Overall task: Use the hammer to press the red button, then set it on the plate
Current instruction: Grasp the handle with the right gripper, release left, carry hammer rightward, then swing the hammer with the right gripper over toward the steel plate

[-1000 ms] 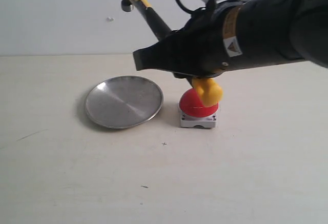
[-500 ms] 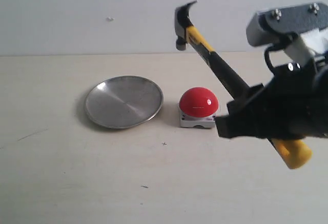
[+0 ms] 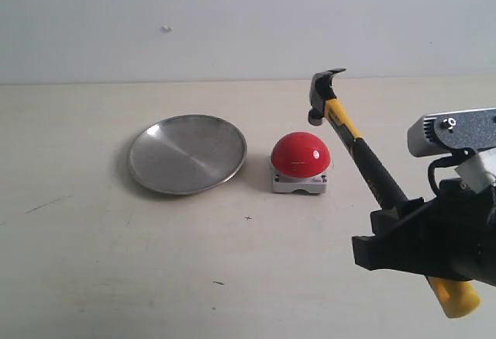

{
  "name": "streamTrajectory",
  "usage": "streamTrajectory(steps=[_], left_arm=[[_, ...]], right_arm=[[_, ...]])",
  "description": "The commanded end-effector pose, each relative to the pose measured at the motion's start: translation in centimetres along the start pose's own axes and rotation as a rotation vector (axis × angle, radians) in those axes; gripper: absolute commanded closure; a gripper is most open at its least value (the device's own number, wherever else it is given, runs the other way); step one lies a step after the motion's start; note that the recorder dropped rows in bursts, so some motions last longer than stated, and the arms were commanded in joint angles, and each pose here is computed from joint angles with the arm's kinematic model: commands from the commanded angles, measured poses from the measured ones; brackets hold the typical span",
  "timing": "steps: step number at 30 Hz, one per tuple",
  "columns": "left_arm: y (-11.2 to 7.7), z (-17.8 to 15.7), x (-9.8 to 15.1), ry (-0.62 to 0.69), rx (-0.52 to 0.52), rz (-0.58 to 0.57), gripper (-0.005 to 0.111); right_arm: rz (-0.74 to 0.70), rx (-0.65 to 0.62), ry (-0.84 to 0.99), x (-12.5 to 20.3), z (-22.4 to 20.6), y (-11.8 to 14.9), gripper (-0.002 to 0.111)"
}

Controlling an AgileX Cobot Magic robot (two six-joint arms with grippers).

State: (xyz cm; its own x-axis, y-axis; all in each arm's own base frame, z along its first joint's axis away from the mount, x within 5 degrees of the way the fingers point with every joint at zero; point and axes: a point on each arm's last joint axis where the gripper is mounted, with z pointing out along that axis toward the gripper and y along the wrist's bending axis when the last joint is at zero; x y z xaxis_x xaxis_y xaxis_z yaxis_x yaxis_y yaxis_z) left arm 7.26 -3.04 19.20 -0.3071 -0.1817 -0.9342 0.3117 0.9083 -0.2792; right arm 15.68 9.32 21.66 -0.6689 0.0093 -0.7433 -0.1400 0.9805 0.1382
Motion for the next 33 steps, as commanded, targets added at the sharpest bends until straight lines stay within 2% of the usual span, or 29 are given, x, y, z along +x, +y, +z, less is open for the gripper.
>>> streamTrajectory(steps=[1,7,12,16,22,26,33], left_arm=[[0.0,0.0,0.1,-0.001,-0.001,-0.011,0.107],[0.0,0.0,0.1,-0.001,-0.001,-0.009,0.107],[0.0,0.0,0.1,-0.001,-0.001,-0.009,0.107],[0.0,0.0,0.1,-0.001,-0.001,-0.009,0.107],[0.0,0.0,0.1,-0.001,-0.001,-0.009,0.107],[0.0,0.0,0.1,-0.001,-0.001,-0.009,0.107],[0.0,0.0,0.1,-0.001,-0.001,-0.008,0.107]], right_arm=[[-0.056,-0.072,-0.078,-0.9,-0.5,0.6,0.108],[-0.08,-0.06,-0.091,-1.0,-0.4,0.5,0.108],[-0.052,0.009,-0.091,-1.0,0.3,0.1,0.108],[-0.056,-0.03,-0.061,-0.6,1.3,0.8,0.108],[-0.053,0.018,-0.044,-0.3,2.8,0.8,0.108],[-0.03,0.063,-0.115,-1.8,2.5,0.8,0.108],[-0.04,0.012,-0.205,-4.6,1.2,1.8,0.108]])
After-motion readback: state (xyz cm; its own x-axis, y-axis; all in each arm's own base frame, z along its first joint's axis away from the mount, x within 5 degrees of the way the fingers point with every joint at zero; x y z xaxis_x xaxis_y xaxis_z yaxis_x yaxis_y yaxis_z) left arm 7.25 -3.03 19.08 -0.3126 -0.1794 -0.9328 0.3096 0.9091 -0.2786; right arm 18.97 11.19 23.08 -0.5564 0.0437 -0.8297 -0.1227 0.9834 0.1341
